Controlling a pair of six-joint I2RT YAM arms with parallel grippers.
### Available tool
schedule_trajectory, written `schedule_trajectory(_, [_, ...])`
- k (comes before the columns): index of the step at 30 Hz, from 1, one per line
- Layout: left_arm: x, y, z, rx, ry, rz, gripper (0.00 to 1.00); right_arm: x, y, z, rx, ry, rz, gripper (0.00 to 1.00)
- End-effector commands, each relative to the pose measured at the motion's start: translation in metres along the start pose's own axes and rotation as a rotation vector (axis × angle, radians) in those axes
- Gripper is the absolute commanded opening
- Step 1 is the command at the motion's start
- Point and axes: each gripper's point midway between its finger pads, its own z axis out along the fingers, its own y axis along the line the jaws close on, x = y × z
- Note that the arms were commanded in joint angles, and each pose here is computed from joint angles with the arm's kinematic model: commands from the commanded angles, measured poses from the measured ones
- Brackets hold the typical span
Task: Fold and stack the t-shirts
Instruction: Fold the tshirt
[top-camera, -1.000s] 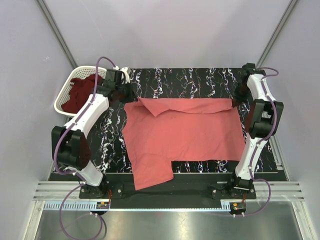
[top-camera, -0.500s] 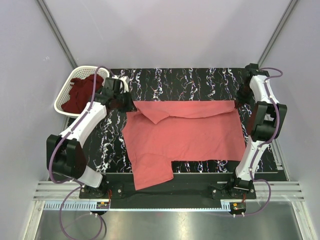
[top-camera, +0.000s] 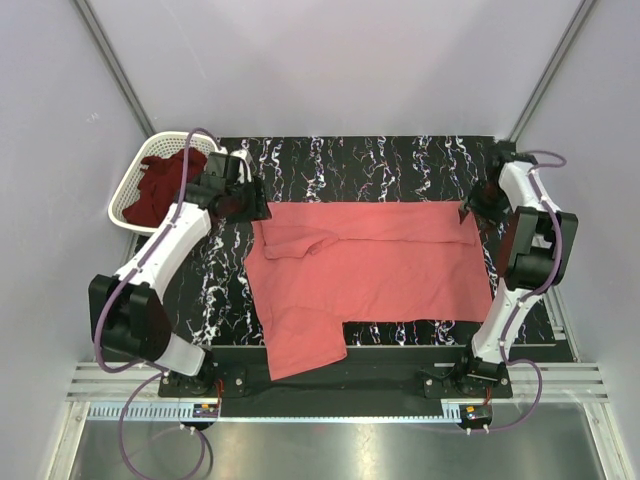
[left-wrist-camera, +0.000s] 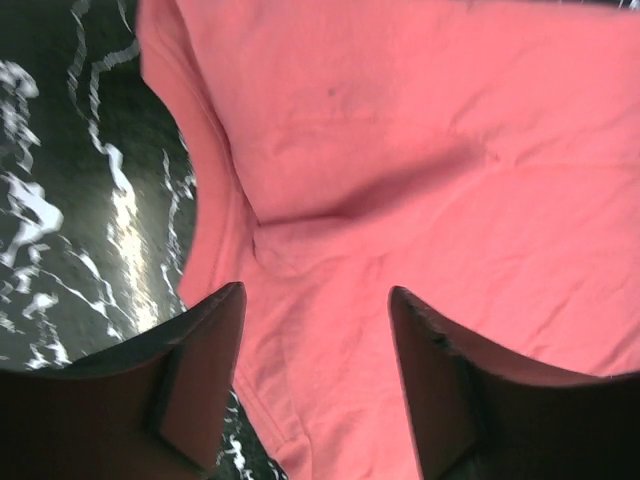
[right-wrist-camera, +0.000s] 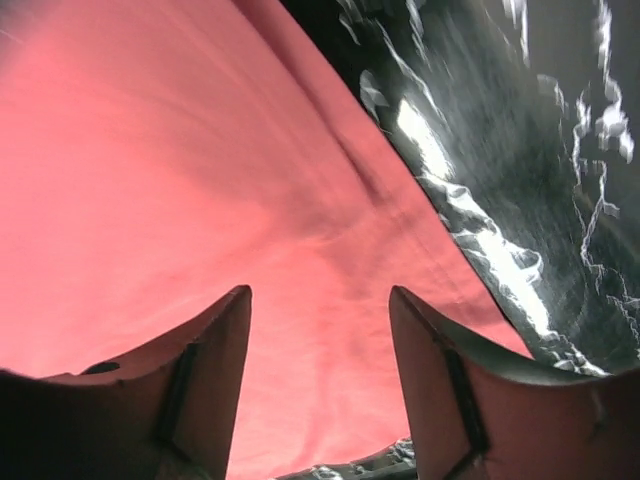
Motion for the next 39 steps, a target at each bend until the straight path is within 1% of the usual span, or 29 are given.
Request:
schedule_trajectory(1, [-0.043,0.002,0.002,-0.015,-0.115,-0.013,0.59,-0.078,0.040,-0.051,-0.175,-0.257,0.017,0.64])
schedule_trajectory(2, [-0.046,-0.004,0.009,0.021,-0.094,-0.032,0.55,-0.085,0.041,-0.050,-0.167,-0.253,0.013,0.62])
schedule_trajectory(3, [-0.059,-0.004,0.012,0.037,-0.103,-0.049,0.49,-0.085,0.043,-0.034,-0.151,-0.214,0.002,0.55])
schedule_trajectory(4, [-0.058,-0.001,0.032,0.043,-0.070,-0.064,0.47,-0.098,0.053,-0.043,-0.191,-0.238,-0.005,0.54])
schedule_trajectory(5, [-0.063,-0.002,0.038,0.057,-0.070,-0.072,0.45,-0.102,0.057,-0.040,-0.197,-0.238,-0.014,0.51])
schedule_trajectory(6, [-0.065,0.000,0.046,0.076,-0.057,-0.086,0.43,-0.102,0.059,-0.024,-0.184,-0.205,-0.014,0.42])
schedule_trajectory(7, [-0.075,-0.002,0.050,0.085,-0.065,-0.092,0.39,-0.109,0.068,-0.029,-0.222,-0.211,-0.015,0.36])
schedule_trajectory(8, [-0.069,0.004,0.067,0.077,-0.021,-0.112,0.36,-0.110,0.071,-0.025,-0.227,-0.200,-0.013,0.33])
schedule_trajectory(9, [-0.070,0.005,0.072,0.087,-0.006,-0.129,0.33,-0.108,0.073,-0.014,-0.221,-0.171,-0.007,0.31])
schedule_trajectory(10, [-0.072,0.006,0.075,0.086,0.009,-0.143,0.27,-0.110,0.077,-0.014,-0.238,-0.170,-0.003,0.28])
schedule_trajectory(13, [-0.064,0.015,0.091,0.062,0.057,-0.182,0.23,-0.107,0.081,-0.006,-0.252,-0.148,0.018,0.26])
schedule_trajectory(18, [-0.047,0.029,0.108,0.016,0.101,-0.217,0.23,-0.101,0.076,0.012,-0.226,-0.131,0.006,0.22])
schedule_trajectory(22, [-0.038,0.040,0.133,0.004,0.158,-0.244,0.24,-0.104,0.080,0.028,-0.232,-0.130,0.000,0.22])
schedule_trajectory(24, [-0.044,0.044,0.141,-0.003,0.157,-0.245,0.25,-0.108,0.084,0.038,-0.235,-0.126,0.004,0.23])
schedule_trajectory(25, [-0.034,0.050,0.154,-0.014,0.198,-0.256,0.25,-0.109,0.086,0.043,-0.238,-0.120,0.006,0.23])
schedule_trajectory(27, [-0.032,0.058,0.165,-0.027,0.225,-0.265,0.25,-0.107,0.087,0.058,-0.227,-0.087,0.008,0.24])
schedule_trajectory(28, [-0.040,0.059,0.165,-0.034,0.225,-0.270,0.25,-0.114,0.091,0.055,-0.234,-0.104,0.005,0.24])
schedule_trajectory(29, [-0.036,0.064,0.173,-0.041,0.242,-0.280,0.25,-0.117,0.090,0.056,-0.229,-0.109,0.003,0.24])
schedule_trajectory(30, [-0.042,0.067,0.173,-0.036,0.231,-0.285,0.25,-0.117,0.090,0.058,-0.221,-0.103,0.000,0.24])
schedule_trajectory(32, [-0.056,0.069,0.168,-0.037,0.196,-0.259,0.30,-0.129,0.091,0.045,-0.224,-0.145,-0.009,0.27])
schedule_trajectory(33, [-0.062,0.070,0.164,-0.052,0.177,-0.244,0.35,-0.130,0.091,0.035,-0.223,-0.149,-0.010,0.30])
schedule_trajectory(34, [-0.066,0.070,0.157,-0.058,0.165,-0.228,0.48,-0.137,0.096,0.019,-0.231,-0.184,-0.018,0.36])
schedule_trajectory(35, [-0.069,0.068,0.151,-0.058,0.151,-0.220,0.54,-0.138,0.096,0.010,-0.226,-0.195,-0.021,0.41])
schedule_trajectory(36, [-0.081,0.062,0.133,-0.042,0.112,-0.208,0.58,-0.136,0.094,-0.009,-0.219,-0.204,-0.025,0.46])
schedule_trajectory(37, [-0.084,0.059,0.125,-0.034,0.098,-0.204,0.61,-0.134,0.099,-0.023,-0.217,-0.225,-0.032,0.52])
schedule_trajectory(38, [-0.076,0.058,0.120,-0.033,0.106,-0.210,0.64,-0.130,0.102,-0.033,-0.224,-0.229,-0.033,0.58])
schedule_trajectory(39, [-0.084,0.048,0.100,-0.004,0.069,-0.203,0.64,-0.125,0.105,-0.057,-0.240,-0.249,-0.041,0.60])
